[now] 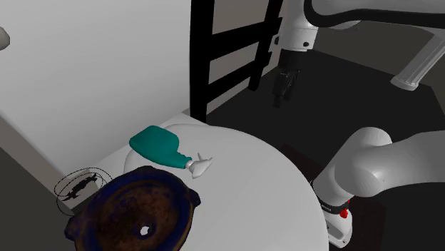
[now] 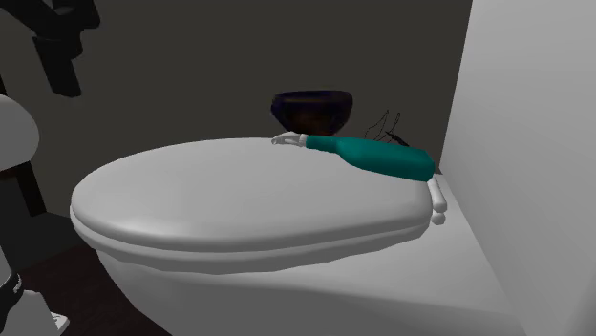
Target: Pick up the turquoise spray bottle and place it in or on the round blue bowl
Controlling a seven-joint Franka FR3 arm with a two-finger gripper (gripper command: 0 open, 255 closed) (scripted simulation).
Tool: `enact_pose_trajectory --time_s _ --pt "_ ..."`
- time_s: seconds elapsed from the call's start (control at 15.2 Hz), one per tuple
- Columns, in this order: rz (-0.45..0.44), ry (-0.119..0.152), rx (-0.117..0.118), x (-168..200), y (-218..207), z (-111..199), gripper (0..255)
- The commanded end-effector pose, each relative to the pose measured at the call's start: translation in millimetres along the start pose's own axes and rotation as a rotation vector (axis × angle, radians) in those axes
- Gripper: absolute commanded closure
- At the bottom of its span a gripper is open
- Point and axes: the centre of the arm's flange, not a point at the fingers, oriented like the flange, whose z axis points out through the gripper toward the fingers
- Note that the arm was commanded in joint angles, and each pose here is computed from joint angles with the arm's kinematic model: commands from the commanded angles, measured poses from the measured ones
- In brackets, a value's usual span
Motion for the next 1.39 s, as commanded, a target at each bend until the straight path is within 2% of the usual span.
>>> enact_pose_trajectory --time_s 0.0,1.32 --pt "0.0 0.0 0.0 0 0 0 0" --pt "-0.017 0.047 -0.077 101 -247 52 0"
